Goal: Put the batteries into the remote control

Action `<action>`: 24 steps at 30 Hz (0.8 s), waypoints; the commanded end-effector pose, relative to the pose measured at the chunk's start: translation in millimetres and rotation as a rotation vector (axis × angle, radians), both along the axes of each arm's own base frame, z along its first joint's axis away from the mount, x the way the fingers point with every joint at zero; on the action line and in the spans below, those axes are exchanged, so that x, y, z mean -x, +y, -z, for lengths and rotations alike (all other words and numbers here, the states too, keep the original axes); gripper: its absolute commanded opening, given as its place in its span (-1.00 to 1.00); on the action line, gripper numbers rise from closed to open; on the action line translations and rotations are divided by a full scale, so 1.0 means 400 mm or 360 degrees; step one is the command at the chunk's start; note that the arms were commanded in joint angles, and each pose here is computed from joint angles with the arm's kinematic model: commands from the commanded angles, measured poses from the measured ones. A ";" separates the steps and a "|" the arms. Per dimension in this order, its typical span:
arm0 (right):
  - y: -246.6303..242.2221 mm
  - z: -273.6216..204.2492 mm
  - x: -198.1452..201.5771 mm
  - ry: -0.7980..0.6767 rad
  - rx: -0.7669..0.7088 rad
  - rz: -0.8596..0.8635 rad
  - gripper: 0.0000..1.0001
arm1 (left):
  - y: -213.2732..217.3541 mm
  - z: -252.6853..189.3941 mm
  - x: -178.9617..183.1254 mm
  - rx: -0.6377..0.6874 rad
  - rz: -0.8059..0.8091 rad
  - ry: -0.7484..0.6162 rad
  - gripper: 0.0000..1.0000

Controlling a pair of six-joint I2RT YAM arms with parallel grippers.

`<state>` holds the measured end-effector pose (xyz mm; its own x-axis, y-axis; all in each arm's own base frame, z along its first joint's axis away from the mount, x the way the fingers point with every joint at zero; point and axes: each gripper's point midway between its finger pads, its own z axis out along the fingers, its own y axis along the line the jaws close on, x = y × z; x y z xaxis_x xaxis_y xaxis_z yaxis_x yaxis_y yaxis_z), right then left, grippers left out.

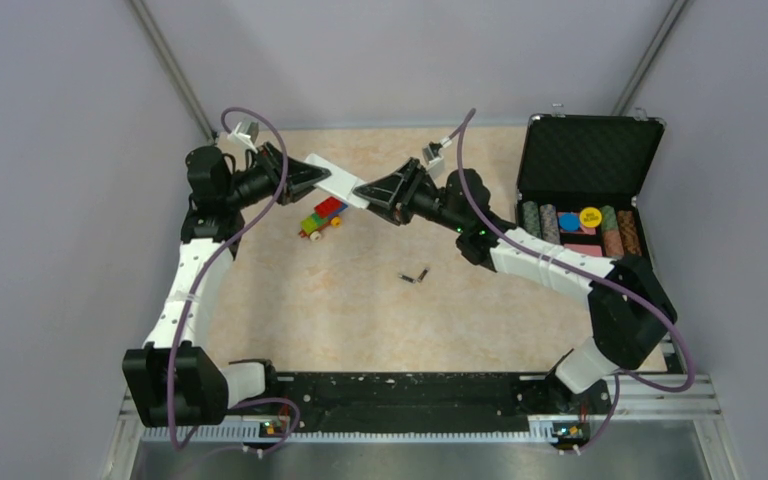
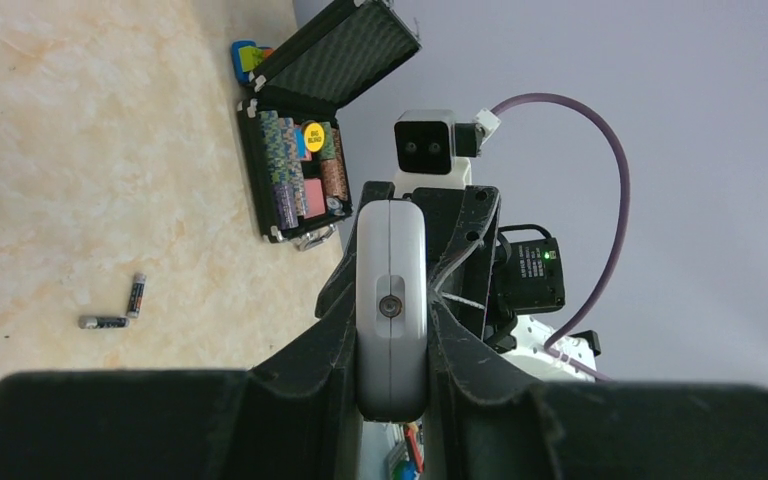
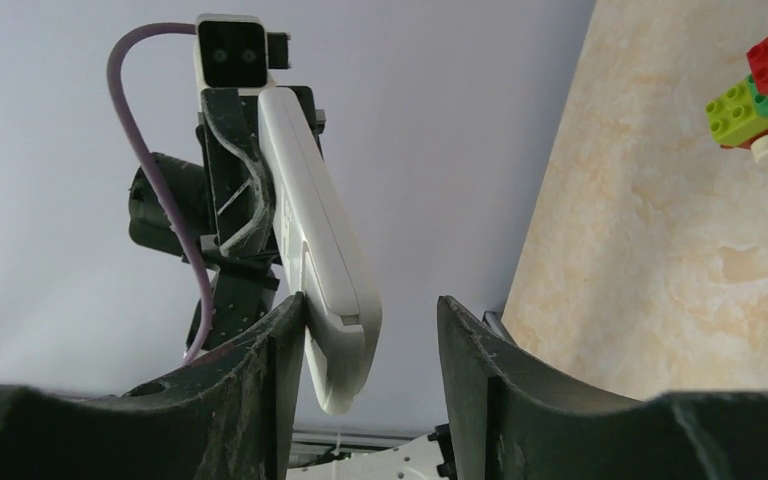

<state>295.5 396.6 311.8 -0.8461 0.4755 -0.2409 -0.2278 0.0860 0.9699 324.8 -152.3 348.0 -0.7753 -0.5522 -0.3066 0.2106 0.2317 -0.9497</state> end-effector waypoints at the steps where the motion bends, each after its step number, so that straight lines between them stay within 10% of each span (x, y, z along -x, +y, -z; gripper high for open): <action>1: 0.005 0.019 -0.008 0.0074 0.0069 -0.0015 0.00 | 0.011 -0.050 -0.004 -0.0046 -0.0044 -0.0226 -1.00; 15: -0.006 0.044 -0.008 0.0097 0.0209 0.0011 -0.13 | 0.014 -0.004 -0.010 -0.0241 -0.0042 -0.0304 -1.00; 24: 0.003 0.035 -0.015 0.0075 0.0229 0.0001 -0.67 | 0.013 0.042 -0.006 -0.0293 -0.0041 -0.0261 -1.00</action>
